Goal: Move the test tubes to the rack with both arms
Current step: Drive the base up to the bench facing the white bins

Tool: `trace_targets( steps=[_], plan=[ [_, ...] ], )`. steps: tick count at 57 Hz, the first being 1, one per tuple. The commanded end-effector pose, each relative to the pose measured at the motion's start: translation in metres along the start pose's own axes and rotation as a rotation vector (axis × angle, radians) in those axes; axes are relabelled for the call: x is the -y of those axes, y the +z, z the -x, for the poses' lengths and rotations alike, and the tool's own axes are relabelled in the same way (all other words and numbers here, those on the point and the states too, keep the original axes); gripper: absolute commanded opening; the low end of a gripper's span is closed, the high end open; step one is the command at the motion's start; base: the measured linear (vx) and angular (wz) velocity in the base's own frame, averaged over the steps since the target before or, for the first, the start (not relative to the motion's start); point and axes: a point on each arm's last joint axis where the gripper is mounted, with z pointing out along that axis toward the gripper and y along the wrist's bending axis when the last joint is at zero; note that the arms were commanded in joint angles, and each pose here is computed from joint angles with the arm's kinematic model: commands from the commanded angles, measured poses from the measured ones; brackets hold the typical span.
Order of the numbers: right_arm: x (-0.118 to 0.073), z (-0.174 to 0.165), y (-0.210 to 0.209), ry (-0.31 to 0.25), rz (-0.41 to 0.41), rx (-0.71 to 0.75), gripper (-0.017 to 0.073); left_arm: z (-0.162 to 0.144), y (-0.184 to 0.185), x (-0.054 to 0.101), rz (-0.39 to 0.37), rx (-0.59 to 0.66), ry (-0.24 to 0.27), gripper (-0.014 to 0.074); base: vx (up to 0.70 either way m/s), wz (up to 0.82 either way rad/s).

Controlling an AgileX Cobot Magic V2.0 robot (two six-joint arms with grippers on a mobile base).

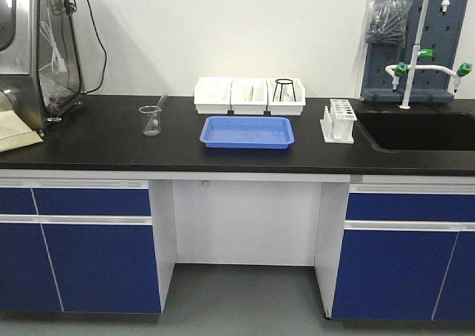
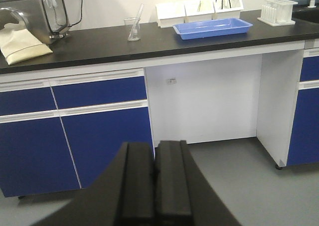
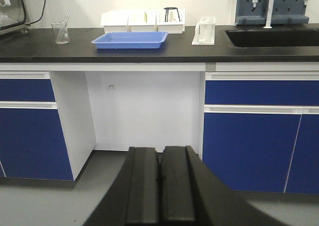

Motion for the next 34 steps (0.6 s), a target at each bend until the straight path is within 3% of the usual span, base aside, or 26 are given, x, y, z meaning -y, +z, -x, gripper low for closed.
trace_targets(
  steps=[1, 34],
  plan=[
    [0.0004, 0.0041, -0.0002, -0.008, -0.006, 0.076, -0.0008, -0.0008, 0.0008, 0.0001, -0.001, 0.066, 0.0, -0.002, 0.0, -0.01],
    [0.0004, 0.0041, -0.0002, -0.008, -0.006, 0.076, -0.0008, -0.0008, 0.0008, 0.0001, -0.001, 0.066, 0.0, -0.002, 0.07, -0.03]
  ],
)
